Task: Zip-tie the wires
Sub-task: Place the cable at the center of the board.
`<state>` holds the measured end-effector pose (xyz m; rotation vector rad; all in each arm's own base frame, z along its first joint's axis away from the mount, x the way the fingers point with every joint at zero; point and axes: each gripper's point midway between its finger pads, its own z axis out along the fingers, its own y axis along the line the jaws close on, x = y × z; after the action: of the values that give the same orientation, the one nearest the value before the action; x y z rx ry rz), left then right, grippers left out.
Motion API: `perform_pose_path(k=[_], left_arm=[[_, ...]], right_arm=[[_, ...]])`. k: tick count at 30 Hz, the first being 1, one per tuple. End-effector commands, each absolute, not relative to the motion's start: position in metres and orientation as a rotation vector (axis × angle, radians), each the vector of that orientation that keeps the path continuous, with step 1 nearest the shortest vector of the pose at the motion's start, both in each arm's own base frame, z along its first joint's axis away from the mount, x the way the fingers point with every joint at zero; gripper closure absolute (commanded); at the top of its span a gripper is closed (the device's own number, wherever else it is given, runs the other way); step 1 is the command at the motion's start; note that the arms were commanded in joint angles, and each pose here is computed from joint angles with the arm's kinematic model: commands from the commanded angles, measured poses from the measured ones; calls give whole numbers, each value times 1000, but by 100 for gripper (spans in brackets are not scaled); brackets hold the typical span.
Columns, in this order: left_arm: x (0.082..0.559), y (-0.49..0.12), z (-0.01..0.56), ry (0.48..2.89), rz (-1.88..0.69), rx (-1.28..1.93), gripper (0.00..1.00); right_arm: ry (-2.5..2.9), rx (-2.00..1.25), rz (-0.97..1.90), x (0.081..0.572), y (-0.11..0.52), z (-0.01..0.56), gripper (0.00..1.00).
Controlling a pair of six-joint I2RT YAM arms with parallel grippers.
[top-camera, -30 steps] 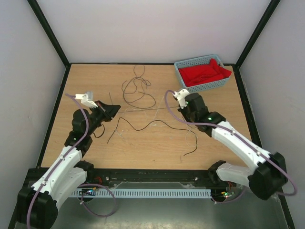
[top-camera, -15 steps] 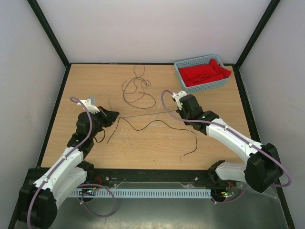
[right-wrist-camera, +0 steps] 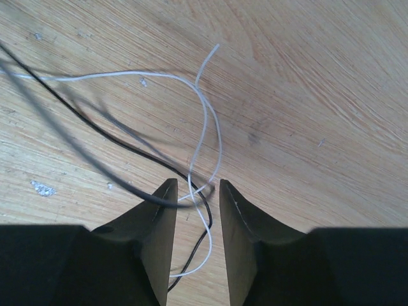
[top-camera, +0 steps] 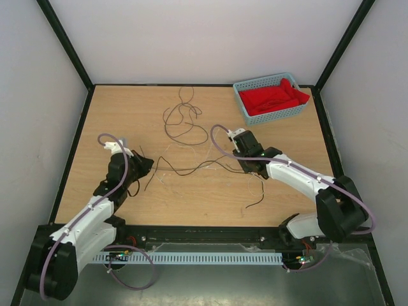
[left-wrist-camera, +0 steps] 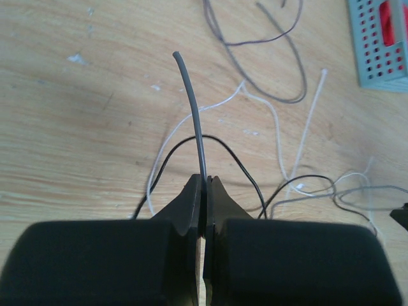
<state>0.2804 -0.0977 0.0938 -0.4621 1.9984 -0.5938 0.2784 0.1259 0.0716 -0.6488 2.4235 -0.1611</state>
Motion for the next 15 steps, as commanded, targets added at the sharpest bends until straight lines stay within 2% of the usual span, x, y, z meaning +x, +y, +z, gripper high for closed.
perform_pose_path(k=[1, 12, 15], left_arm=[[277, -88, 73, 2042, -526, -505, 100], [275, -86, 55, 2103, -489, -514, 100], [272, -84, 48, 2119, -480, -534, 85]], right_arm=[[2459, -641, -223, 277, 119, 64, 52], [2418, -628, -286, 296, 120, 80, 26], [2402, -629, -288, 297, 119, 92, 20]])
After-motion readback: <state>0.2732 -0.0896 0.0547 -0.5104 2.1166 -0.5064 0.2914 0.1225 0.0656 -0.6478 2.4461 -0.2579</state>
